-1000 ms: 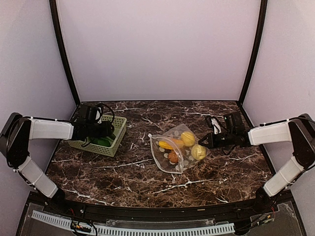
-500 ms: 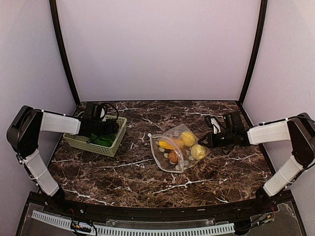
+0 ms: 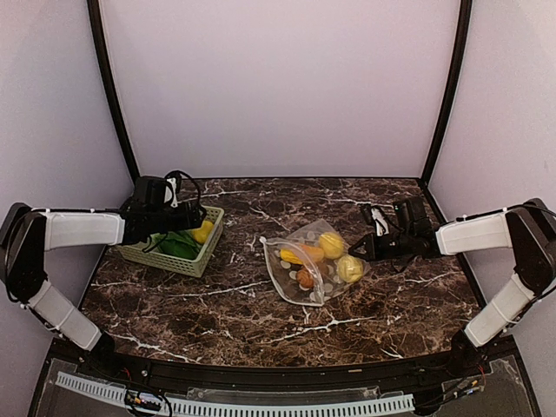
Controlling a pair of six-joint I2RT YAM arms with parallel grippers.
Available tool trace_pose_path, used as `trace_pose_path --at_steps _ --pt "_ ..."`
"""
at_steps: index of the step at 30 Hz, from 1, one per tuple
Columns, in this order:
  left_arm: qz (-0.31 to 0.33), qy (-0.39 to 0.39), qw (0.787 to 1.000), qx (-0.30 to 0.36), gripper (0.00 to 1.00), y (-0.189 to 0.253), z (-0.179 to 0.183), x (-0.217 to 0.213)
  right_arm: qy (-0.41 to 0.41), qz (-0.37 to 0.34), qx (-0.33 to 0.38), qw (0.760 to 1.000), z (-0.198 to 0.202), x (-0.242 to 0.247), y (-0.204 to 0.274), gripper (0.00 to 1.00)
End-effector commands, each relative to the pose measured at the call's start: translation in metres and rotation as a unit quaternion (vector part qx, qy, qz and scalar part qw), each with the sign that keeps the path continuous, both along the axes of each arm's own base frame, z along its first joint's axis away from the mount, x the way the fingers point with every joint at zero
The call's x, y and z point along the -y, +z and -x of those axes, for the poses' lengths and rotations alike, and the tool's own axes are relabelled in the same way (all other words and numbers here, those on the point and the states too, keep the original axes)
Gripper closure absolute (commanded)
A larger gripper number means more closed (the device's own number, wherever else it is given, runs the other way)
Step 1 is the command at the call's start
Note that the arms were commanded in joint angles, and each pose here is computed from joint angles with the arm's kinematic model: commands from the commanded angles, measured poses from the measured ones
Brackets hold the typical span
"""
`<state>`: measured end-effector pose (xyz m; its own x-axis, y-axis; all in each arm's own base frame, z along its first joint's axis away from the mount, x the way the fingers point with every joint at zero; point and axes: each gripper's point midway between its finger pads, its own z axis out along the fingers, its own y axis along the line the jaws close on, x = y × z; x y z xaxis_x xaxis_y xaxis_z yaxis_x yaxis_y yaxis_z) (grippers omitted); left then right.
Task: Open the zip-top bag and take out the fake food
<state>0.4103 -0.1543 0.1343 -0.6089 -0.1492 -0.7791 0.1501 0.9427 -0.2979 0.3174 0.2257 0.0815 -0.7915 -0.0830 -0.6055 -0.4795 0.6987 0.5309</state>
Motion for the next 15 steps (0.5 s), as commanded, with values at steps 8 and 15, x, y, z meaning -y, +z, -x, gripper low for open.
trace_pose_path --at_steps 8,15 --pt "0.007 -0.240 0.961 0.138 0.22 0.044 0.091 0.114 0.002 -0.009 -0.021 1.000 0.009 0.001 -0.006 1.00" --pt "-0.036 -0.362 0.921 0.141 0.22 0.017 0.136 0.174 0.008 -0.014 -0.022 1.000 0.012 -0.001 -0.006 1.00"
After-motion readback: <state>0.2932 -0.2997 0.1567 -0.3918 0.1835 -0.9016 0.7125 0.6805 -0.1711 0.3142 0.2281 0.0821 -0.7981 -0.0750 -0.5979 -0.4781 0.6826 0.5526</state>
